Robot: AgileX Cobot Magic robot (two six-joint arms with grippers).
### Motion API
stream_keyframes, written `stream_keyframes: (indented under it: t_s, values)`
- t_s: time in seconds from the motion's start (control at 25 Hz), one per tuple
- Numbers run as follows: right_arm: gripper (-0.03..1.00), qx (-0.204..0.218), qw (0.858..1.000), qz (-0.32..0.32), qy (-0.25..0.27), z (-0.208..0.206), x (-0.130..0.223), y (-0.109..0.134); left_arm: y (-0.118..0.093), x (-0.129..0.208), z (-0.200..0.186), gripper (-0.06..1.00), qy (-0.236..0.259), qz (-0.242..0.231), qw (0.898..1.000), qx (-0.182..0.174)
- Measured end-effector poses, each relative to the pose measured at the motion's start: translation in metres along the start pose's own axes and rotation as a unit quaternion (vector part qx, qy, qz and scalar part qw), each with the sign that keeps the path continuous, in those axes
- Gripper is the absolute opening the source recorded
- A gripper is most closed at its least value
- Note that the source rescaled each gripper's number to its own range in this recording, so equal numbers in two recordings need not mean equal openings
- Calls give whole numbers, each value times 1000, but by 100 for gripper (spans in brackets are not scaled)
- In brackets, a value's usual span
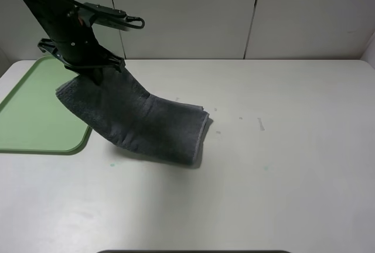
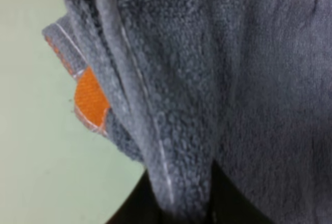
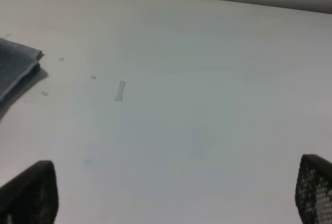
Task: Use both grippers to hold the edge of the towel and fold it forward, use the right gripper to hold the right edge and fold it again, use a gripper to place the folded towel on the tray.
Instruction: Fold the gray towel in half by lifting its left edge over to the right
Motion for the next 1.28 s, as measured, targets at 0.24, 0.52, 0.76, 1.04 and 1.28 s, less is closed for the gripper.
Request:
stream_keyframes:
  t_s: [0.24,0.52,0.76,1.04,1.28]
  values:
    - [100,0,1000,0,0,0,0,0,9,-4,-10,8,13,10,1000,-24]
    - [100,0,1000,0,0,0,0,0,11,-6,-11,8,12,13,999,-28]
    - [100,0,1000,0,0,0,0,0,-4,-8,-13,8,4,28,999,-19]
    - [100,0,1000,0,0,0,0,0,-35,-10,-17,8,-12,53,998,4]
    - [100,0,1000,0,0,0,0,0,-68,-7,-23,8,-21,88,996,22]
Point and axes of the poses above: a point on each arm's last joint axis where the gripper is mounted, z pointing out along that axis toward the gripper, y along the wrist's bending axis when the last joint is at zero, x = y × z, the point moved 9 cm from there along z, pointing out along that axis toward the gripper, and after that the axes turned 3 degrees about -z, right-handed, at the moved point
